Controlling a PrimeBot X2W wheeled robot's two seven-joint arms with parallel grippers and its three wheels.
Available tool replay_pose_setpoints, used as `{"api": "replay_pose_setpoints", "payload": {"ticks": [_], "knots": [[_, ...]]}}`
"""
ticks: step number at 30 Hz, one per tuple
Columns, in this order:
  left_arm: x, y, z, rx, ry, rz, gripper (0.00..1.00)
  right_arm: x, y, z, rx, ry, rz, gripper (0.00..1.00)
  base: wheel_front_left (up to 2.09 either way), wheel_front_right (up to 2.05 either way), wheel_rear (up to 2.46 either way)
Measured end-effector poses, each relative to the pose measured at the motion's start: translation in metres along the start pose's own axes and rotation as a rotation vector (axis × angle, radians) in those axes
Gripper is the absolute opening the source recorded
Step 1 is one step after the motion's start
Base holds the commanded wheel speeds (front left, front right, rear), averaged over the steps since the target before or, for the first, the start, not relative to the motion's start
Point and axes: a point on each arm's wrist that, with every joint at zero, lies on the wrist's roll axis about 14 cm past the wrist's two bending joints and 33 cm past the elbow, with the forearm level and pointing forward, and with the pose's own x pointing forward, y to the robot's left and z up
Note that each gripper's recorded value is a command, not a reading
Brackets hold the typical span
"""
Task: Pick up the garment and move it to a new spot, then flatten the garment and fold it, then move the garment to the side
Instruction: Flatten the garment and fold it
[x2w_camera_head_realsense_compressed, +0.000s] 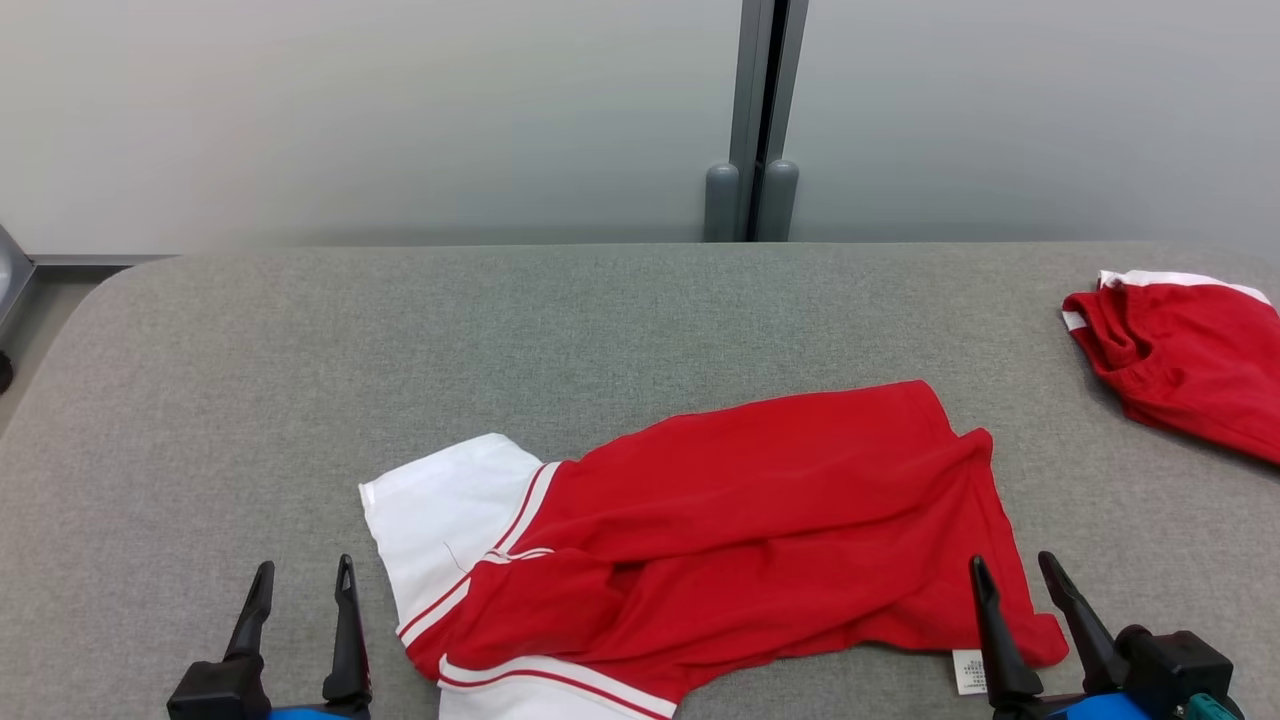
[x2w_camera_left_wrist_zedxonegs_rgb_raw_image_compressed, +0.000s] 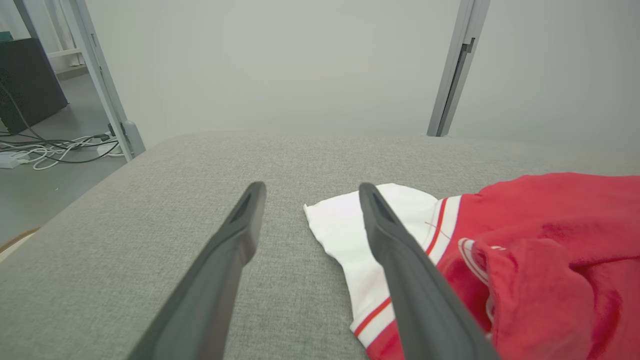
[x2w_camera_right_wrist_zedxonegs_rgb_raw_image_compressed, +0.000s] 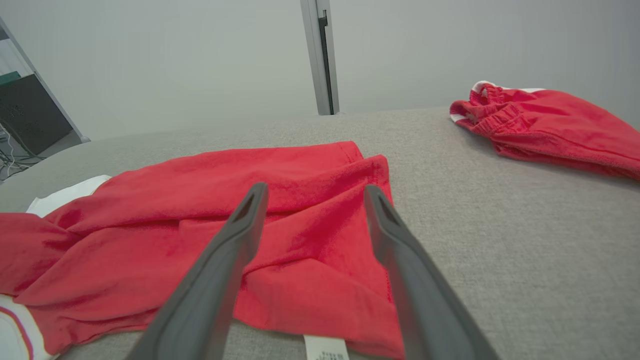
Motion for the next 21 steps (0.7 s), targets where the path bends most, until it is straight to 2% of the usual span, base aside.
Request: {"api": "replay_pose_setpoints", "payload": {"ticks": [21], "knots": [[-0.0037, 0.0048, 0.0023, 0.023, -0.007, 0.005, 1.00, -0.0070, 0.0019, -0.0016, 0.004, 0.002, -0.005, 1.00, 0.00, 0.00, 0.00]]}}
